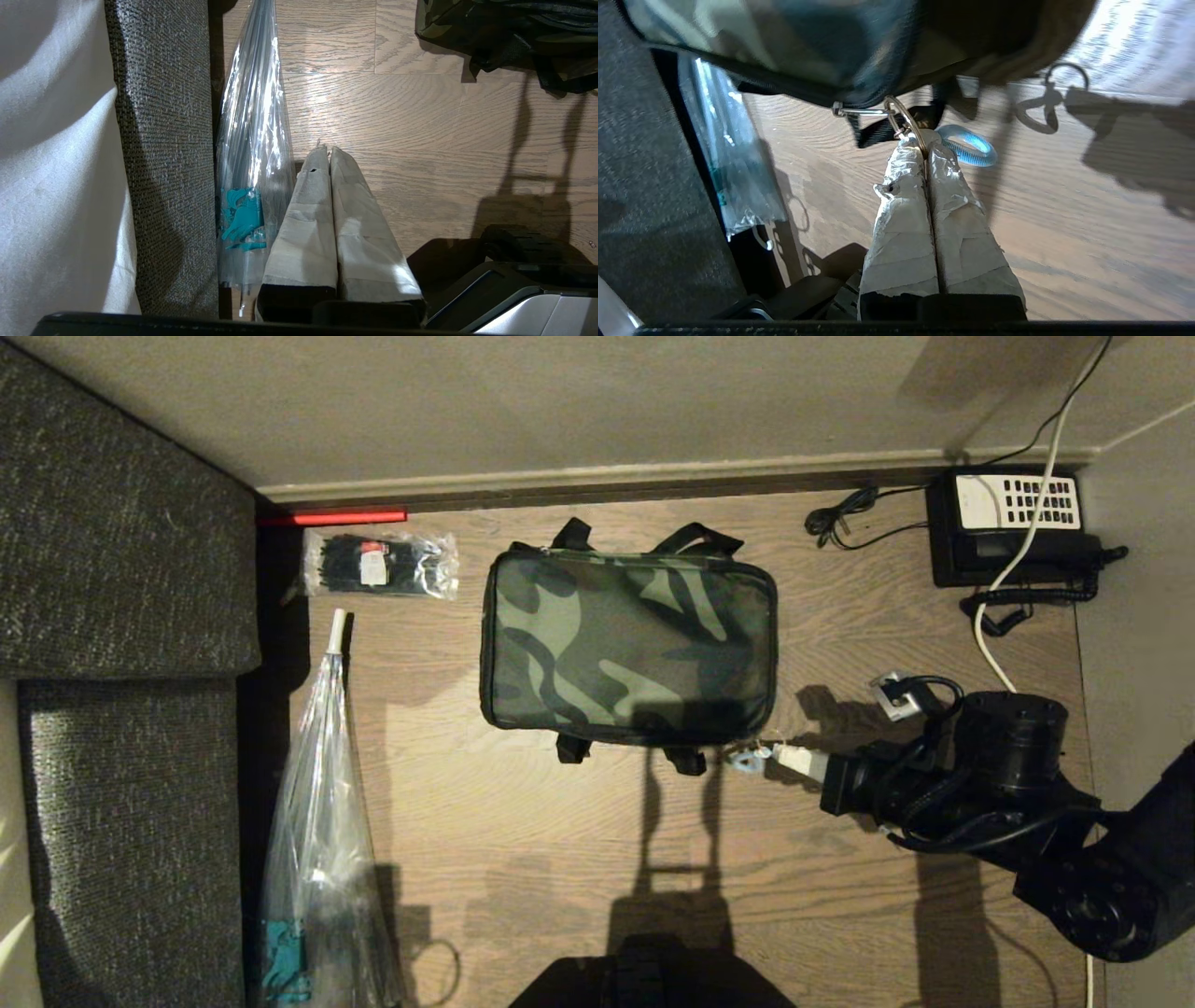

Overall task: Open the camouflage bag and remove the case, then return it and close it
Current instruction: Open the top of the storage box

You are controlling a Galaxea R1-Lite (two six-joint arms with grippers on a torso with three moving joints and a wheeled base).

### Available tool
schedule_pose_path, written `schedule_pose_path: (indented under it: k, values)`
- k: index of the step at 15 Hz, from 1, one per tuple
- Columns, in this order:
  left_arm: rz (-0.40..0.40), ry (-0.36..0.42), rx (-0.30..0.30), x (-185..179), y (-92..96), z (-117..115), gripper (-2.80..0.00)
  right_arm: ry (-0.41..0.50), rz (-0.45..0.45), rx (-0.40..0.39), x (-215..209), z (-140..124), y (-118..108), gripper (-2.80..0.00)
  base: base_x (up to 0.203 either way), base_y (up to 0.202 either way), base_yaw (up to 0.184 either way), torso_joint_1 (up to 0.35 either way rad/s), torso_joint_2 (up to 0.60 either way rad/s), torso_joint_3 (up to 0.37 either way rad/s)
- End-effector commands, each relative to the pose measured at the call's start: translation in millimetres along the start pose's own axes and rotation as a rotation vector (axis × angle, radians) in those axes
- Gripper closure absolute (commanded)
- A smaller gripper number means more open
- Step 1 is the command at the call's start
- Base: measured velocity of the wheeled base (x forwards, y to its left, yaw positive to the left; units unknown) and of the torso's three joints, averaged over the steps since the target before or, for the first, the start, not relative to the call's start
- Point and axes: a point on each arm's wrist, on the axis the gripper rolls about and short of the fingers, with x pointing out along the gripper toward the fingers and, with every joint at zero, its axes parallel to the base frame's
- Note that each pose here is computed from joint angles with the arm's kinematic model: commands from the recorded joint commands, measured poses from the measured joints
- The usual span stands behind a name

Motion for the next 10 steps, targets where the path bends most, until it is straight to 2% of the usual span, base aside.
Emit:
schedule_pose_path:
  k: [1,10]
  values:
    - [0.001,-0.002,0.001,-0.1,0.0,-0.1,0.0,-0.025,-0.001,-0.006,-6.3,7.3,-1.1,0.0,0.0,0.0,0.0,0.0,0.0,0.0]
    - [0.001,-0.002,0.0,-0.1,0.0,-0.1,0.0,-0.049,0.053,0.002,-24.9,24.1,-29.6,0.0,0.0,0.0,0.0,0.0,0.0,0.0]
